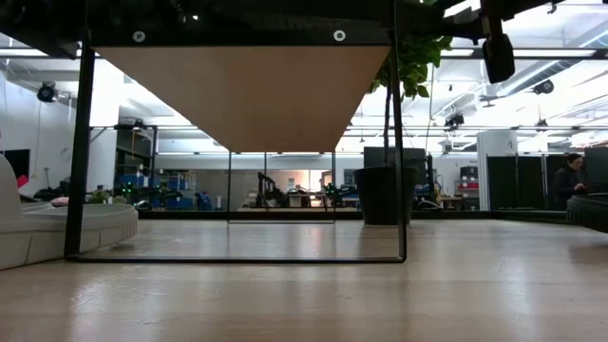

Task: Pick and place slides into the shelf
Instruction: Put the left black slipper on the shelf

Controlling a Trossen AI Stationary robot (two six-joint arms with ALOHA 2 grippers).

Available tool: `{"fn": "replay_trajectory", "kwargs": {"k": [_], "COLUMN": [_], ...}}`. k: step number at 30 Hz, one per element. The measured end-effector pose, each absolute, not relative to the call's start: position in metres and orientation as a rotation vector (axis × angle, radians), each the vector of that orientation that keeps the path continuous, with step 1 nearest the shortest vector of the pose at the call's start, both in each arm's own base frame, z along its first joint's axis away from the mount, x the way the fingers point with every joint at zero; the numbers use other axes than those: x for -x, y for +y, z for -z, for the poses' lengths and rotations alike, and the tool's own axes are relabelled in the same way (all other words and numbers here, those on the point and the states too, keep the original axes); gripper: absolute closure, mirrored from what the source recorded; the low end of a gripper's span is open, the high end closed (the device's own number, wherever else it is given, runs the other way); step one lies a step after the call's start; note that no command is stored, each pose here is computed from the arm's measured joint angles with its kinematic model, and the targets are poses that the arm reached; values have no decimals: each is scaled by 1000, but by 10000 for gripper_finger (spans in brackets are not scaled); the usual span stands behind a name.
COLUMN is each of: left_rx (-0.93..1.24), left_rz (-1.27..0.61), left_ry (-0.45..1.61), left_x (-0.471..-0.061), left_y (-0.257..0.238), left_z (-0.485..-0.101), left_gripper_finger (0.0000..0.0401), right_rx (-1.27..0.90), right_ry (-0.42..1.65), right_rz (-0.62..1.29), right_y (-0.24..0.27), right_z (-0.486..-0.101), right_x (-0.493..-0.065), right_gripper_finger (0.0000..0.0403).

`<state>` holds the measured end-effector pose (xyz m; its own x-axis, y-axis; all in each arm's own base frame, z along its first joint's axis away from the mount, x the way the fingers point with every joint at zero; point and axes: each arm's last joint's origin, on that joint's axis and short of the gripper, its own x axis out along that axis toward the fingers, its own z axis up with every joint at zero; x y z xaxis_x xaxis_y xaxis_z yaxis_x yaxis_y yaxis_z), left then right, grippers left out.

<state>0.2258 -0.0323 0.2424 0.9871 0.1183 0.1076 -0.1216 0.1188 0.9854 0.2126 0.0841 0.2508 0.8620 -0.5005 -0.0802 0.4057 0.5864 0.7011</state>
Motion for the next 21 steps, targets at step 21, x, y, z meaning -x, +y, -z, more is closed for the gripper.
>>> {"fn": "replay_trajectory", "kwargs": {"k": [21], "left_rx": [-1268], "left_rz": [-206], "left_ry": [0], "left_x": [-225], "left_y": [-31], "left_z": [-244], "left_gripper_finger": [266], "right_rx": [-718], "right_ry": [-138], "right_rz": [513], "right_y": [81], "right_z": [-261], "right_x": [-207], "right_gripper_finger": [360]}}
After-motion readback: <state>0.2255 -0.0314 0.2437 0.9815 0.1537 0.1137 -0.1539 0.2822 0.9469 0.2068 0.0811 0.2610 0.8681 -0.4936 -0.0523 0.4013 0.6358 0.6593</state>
